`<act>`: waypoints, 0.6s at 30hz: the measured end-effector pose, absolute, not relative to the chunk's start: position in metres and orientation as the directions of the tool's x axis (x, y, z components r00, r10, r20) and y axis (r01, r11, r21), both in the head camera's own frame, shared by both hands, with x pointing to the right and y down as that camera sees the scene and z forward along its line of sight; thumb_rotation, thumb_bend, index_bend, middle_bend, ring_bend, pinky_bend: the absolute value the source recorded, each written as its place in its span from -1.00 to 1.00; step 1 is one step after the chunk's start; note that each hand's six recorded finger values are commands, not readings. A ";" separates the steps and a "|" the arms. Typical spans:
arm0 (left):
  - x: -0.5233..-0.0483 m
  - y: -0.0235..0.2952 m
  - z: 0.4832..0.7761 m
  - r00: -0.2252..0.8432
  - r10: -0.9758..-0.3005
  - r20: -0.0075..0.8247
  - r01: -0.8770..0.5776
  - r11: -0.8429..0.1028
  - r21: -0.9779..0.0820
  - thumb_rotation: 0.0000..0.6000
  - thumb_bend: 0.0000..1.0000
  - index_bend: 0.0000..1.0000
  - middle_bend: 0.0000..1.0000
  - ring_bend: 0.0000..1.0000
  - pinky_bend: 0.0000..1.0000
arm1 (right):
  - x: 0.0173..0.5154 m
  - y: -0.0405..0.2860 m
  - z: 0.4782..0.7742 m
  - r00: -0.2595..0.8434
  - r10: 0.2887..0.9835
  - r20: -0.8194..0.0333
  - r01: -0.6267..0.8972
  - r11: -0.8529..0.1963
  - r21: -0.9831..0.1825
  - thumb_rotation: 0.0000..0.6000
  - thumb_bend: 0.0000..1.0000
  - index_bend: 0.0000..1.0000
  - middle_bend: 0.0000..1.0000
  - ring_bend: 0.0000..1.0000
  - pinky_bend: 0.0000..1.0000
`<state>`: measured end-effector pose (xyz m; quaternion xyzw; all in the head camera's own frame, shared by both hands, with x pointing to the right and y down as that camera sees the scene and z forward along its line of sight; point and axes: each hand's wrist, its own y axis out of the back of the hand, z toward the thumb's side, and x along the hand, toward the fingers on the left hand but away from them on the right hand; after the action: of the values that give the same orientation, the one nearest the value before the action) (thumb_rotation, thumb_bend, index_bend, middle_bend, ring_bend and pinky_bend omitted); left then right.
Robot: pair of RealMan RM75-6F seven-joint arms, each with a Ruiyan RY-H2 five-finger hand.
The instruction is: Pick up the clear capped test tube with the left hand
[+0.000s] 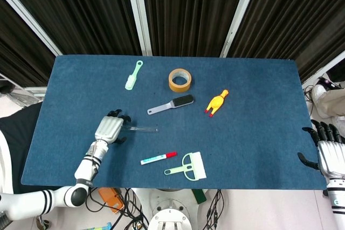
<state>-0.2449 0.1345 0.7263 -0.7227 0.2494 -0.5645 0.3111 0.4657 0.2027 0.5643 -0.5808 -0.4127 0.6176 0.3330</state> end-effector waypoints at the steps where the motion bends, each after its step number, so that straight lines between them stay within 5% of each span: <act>1: -0.242 0.134 0.727 0.241 -0.712 0.659 -0.009 -0.681 -0.732 1.00 -0.56 -0.34 -0.23 -0.75 -0.68 | 0.466 0.202 0.564 -0.103 0.891 -0.443 0.068 -0.438 -0.897 1.00 -0.29 -0.39 -0.73 -0.78 -0.85; 18: -0.212 0.125 0.735 0.269 -0.699 0.662 0.038 -0.680 -0.733 1.00 -0.54 -0.20 -0.11 -0.68 -0.68 | 0.466 0.202 0.565 -0.105 0.889 -0.445 0.069 -0.440 -0.895 1.00 -0.29 -0.39 -0.73 -0.78 -0.85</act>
<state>-0.2118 0.1249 0.7350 -0.7256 0.2278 -0.5598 0.3290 0.4661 0.2016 0.5650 -0.5808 -0.4124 0.6185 0.3317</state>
